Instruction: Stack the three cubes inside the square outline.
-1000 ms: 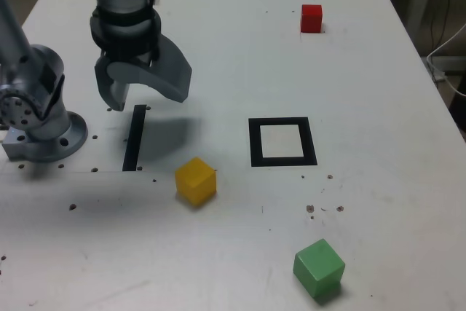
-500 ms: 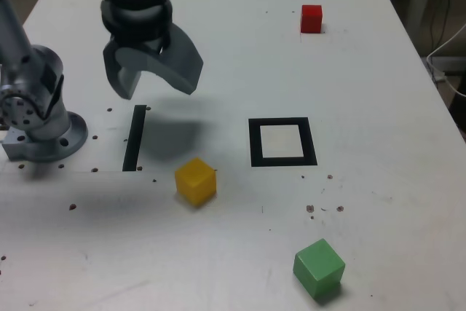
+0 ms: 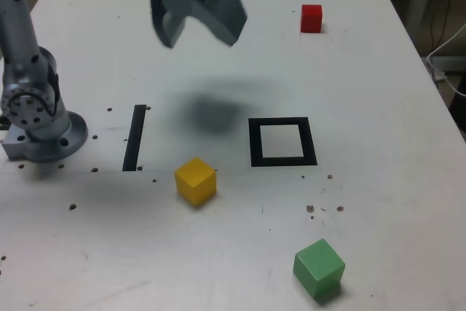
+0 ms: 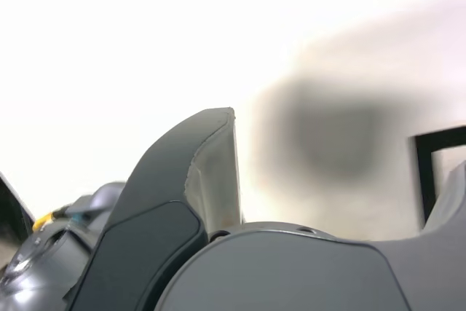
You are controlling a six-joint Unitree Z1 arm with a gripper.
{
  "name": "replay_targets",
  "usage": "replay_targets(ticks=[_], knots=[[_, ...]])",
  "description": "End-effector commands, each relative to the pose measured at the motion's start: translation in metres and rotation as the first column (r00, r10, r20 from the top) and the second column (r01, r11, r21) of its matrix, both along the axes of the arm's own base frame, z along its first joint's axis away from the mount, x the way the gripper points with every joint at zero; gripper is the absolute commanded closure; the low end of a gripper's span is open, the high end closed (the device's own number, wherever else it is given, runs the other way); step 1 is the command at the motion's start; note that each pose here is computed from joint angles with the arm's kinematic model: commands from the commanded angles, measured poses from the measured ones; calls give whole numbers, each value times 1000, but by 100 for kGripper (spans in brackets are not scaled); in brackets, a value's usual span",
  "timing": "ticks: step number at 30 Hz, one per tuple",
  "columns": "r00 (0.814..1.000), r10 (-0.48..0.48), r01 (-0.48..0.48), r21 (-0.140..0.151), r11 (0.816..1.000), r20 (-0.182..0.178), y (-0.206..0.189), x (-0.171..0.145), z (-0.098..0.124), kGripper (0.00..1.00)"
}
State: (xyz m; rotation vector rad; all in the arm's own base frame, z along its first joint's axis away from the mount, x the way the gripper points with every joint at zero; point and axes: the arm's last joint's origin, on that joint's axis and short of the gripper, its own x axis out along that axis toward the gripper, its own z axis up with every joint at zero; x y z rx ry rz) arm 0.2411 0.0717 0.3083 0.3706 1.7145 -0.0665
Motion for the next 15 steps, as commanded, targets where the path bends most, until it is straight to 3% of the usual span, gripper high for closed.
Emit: replay_targets(ticks=[1,8,15], knots=[[1000,8,-8,6,1000,7,8,8,4,0],[1000,12,-12,-24,1000,19,49,43,11,0],[999,6,-5,-21,1000,41,82,75,11,0]])
